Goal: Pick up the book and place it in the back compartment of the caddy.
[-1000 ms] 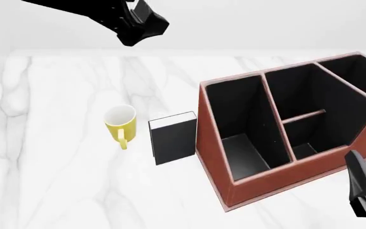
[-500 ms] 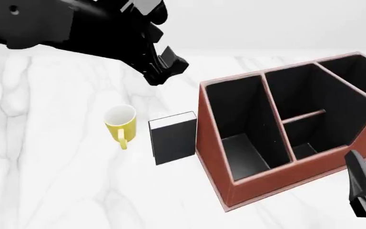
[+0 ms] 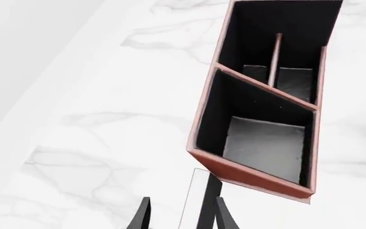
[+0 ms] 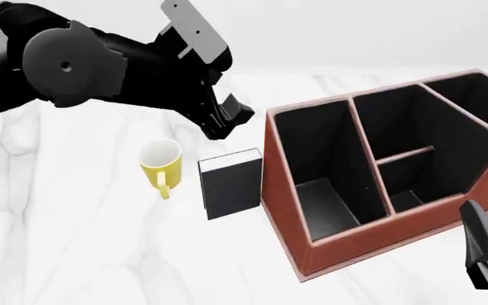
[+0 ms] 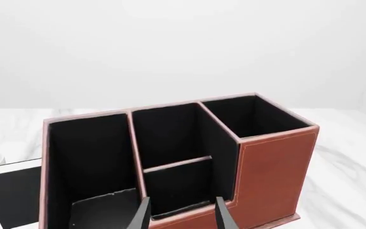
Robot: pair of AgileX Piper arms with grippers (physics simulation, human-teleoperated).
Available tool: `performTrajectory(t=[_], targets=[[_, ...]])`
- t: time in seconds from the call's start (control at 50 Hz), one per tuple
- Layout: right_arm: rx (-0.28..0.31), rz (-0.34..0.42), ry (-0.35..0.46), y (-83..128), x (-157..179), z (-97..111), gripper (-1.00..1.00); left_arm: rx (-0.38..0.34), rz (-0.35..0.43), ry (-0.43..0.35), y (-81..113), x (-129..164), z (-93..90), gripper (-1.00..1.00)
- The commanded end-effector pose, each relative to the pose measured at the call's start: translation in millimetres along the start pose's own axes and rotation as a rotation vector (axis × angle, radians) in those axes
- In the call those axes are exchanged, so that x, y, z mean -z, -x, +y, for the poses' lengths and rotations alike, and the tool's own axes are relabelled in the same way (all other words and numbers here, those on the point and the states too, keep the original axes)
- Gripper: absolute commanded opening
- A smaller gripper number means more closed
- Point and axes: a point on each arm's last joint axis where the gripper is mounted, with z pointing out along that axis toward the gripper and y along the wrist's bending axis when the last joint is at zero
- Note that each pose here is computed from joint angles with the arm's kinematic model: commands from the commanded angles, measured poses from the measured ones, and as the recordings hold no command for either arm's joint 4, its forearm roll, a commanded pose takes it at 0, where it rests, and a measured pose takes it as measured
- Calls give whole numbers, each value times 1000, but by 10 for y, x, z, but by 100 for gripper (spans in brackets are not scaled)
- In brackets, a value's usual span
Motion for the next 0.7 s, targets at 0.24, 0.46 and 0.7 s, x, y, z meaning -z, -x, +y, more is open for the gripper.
performTrajectory(t=[0.24, 0.46, 0.7], targets=[[-3, 1, 1, -1, 1, 1, 100, 11, 12, -16, -203, -226, -124, 100], [0, 0, 4, 0, 2, 2, 100, 24, 29, -10, -313, -262, -121, 100], [0, -1, 4, 0, 4, 2, 100, 24, 49, 1, -501, -421, -120, 100]])
